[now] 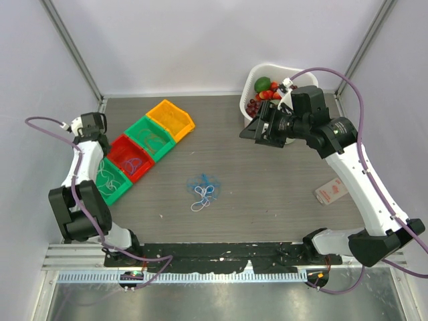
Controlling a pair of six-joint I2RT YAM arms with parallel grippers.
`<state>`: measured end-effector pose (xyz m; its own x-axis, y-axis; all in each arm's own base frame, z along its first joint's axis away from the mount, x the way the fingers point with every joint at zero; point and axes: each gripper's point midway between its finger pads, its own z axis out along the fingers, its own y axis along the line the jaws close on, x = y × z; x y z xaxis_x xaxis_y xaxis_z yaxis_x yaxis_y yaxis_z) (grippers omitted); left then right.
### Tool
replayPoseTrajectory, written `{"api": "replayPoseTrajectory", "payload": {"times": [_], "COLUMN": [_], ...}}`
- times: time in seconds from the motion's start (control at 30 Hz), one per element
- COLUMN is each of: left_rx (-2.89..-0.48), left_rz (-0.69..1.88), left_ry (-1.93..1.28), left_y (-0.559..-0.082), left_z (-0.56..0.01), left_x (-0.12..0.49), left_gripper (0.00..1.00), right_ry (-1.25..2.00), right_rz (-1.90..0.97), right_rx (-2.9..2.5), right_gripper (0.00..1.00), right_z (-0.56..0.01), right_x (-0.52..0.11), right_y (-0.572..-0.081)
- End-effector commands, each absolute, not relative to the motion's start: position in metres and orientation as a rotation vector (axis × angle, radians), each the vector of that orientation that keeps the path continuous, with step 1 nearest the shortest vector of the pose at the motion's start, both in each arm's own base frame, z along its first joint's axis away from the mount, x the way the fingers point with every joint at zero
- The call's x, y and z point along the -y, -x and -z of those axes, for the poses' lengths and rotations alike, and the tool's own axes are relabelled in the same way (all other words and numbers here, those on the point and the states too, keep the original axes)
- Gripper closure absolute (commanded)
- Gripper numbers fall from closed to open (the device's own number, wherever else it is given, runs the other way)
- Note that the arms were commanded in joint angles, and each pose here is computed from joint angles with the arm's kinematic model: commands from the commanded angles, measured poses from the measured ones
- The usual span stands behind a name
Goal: Untangle the cables
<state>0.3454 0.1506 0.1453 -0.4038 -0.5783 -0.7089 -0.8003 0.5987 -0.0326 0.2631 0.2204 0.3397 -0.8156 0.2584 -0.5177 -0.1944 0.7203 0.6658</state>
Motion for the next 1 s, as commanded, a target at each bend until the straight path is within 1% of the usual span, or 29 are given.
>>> {"api": "replayPoseTrajectory", "payload": {"times": [0.0, 0.2, 0.33, 0.53, 0.57, 0.67, 0.7, 0.77, 0.8, 0.83, 0.87, 0.9, 0.93, 0.97], "left_rx": [-2.13, -2.196, -2.265, -2.224, -2.242, -2.251, -2.237, -2.202, -2.185, -2.172, -2.157, -2.158, -2.135, -2.114], "left_rz": [-0.385, -0.412, -0.377, -0.389, -0.388, -0.382, -0.376, -0.361, -0.359, -0.359, -0.353, -0.342, -0.309, -0.261], "left_ry": [1.168, 1.237, 1.309, 1.345, 1.337, 1.334, 1.326, 1.305, 1.293, 1.285, 1.279, 1.285, 1.284, 1.292], "left_y": [-0.34, -0.33, -0.321, -0.301, -0.301, -0.299, -0.3, -0.304, -0.307, -0.309, -0.313, -0.313, -0.318, -0.32], "left_z": [-0.129, -0.103, -0.088, -0.085, -0.085, -0.091, -0.096, -0.109, -0.118, -0.127, -0.138, -0.146, -0.158, -0.17], "left_x": [-0.147, -0.151, -0.146, -0.142, -0.142, -0.14, -0.14, -0.142, -0.144, -0.145, -0.146, -0.144, -0.143, -0.137], "left_gripper": [1.0, 1.0, 1.0, 1.0, 0.97, 0.76, 0.67, 0.44, 0.35, 0.3, 0.27, 0.27, 0.24, 0.24], "right_ry": [-0.054, -0.056, -0.047, -0.031, -0.036, -0.036, -0.037, -0.022, -0.012, -0.014, -0.014, -0.022, -0.027, -0.031], "right_rz": [-0.996, -0.972, -1.003, -0.989, -1.0, -1.04, -1.043, -1.037, -1.037, -1.029, -1.031, -1.034, -1.042, -1.065], "right_rx": [-2.284, -2.259, -2.281, -2.28, -2.274, -2.295, -2.299, -2.306, -2.303, -2.313, -2.319, -2.331, -2.338, -2.345], "right_gripper": [0.3, 0.3, 0.3, 0.3, 0.3, 0.3, 0.3, 0.3, 0.3, 0.3, 0.3, 0.3, 0.3, 0.3], "right_z": [-0.351, -0.355, -0.351, -0.344, -0.344, -0.339, -0.336, -0.332, -0.332, -0.327, -0.324, -0.318, -0.315, -0.312], "right_x": [-0.217, -0.213, -0.217, -0.216, -0.218, -0.223, -0.223, -0.223, -0.224, -0.223, -0.224, -0.225, -0.226, -0.229], "right_y": [-0.26, -0.263, -0.26, -0.261, -0.262, -0.26, -0.259, -0.259, -0.259, -0.259, -0.26, -0.26, -0.26, -0.26]}}
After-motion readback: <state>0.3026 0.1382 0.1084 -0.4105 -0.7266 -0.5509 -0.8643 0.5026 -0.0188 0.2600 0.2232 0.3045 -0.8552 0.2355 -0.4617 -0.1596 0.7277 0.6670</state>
